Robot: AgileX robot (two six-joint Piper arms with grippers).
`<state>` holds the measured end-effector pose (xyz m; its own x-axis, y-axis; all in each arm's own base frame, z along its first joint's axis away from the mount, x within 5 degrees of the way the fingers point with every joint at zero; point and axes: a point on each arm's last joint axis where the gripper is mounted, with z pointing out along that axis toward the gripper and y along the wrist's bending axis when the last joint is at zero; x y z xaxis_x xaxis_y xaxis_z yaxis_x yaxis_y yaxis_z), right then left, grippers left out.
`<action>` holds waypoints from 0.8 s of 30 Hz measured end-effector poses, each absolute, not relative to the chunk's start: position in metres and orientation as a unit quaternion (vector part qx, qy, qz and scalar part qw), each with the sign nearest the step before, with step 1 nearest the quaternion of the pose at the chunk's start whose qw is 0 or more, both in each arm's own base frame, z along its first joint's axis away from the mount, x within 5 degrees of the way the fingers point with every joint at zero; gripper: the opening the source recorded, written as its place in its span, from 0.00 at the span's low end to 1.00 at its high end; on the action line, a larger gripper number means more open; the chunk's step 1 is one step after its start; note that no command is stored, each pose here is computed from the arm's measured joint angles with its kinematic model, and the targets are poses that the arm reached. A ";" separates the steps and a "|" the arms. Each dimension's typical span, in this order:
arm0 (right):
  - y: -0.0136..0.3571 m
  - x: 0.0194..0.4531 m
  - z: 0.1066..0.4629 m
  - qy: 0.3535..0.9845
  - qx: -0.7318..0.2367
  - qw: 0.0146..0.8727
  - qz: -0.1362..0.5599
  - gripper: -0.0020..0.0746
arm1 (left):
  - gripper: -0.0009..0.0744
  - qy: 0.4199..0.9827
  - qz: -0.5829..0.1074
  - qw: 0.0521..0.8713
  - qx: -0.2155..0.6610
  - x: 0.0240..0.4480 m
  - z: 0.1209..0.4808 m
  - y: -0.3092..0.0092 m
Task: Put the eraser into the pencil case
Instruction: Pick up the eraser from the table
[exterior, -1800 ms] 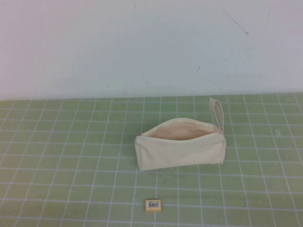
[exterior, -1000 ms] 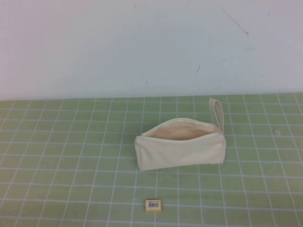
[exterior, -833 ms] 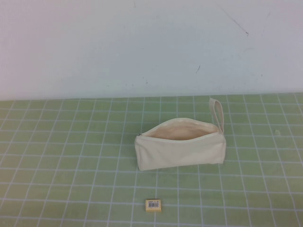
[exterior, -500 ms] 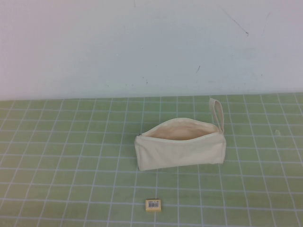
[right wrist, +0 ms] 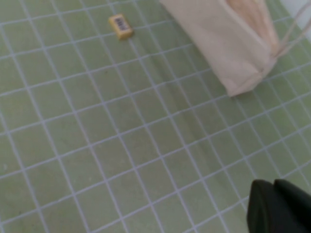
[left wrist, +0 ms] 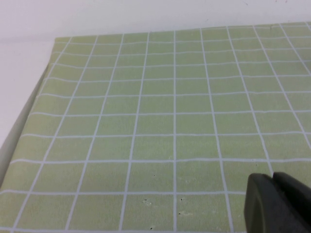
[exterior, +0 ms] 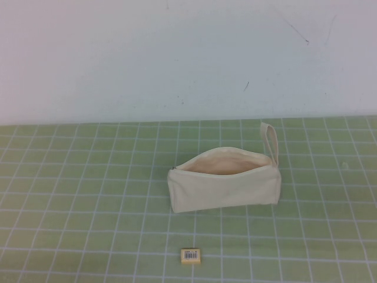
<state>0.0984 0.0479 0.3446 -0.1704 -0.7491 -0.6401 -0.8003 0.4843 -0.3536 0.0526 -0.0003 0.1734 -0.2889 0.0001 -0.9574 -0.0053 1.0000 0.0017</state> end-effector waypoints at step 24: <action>0.214 0.212 0.262 0.676 -0.727 0.119 0.002 0.02 | 0.01 0.803 0.002 0.596 -0.002 0.053 0.173 0.000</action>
<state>0.2115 0.2144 0.2623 0.0860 -0.9827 -0.1639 -0.9837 -0.0576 -0.1704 0.0526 -0.0003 0.1734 -0.2889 0.0001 -0.9574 -0.0053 1.0000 0.0017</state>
